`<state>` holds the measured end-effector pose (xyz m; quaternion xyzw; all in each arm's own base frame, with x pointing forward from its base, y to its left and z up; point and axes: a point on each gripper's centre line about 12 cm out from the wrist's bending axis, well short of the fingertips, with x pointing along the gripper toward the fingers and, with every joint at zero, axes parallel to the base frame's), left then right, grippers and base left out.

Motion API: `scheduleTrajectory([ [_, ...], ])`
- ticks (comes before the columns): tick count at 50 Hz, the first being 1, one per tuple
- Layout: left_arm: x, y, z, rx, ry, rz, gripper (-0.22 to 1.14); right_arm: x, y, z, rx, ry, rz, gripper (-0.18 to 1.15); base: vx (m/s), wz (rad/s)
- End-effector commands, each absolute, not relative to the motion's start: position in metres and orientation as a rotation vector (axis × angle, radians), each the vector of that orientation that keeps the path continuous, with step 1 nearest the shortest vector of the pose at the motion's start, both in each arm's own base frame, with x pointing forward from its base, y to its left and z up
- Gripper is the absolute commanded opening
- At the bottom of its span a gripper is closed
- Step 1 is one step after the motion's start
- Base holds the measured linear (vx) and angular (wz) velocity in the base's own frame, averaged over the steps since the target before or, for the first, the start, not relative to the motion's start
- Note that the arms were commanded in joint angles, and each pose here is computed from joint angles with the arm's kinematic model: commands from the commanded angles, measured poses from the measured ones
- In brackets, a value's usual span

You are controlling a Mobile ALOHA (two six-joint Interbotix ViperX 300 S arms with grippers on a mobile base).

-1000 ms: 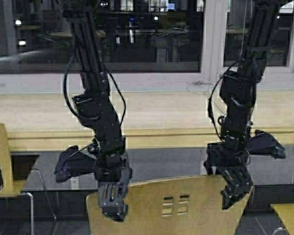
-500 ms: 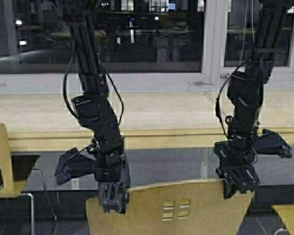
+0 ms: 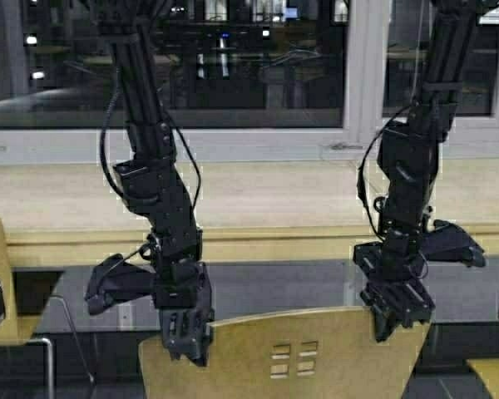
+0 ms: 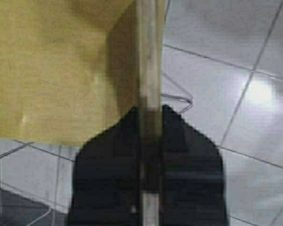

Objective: Push the chairs under the table

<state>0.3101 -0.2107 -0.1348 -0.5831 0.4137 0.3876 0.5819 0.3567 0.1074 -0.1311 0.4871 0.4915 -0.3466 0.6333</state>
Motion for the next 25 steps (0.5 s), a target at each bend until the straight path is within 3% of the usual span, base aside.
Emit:
scheduleTrajectory([
  [1, 0.316, -0.189, -0.129, -1.317, 0.948, 0.897, 0.03, 0.374, 0.122, -0.139, 1.123, 1.102, -0.753, 0.05, 0.17, 0.11],
  [25, 0.345, -0.160, -0.126, -1.294, 0.914, 0.864, 0.03, 0.390, 0.150, -0.129, 1.156, 1.108, -0.685, 0.05, 0.22, -0.01],
])
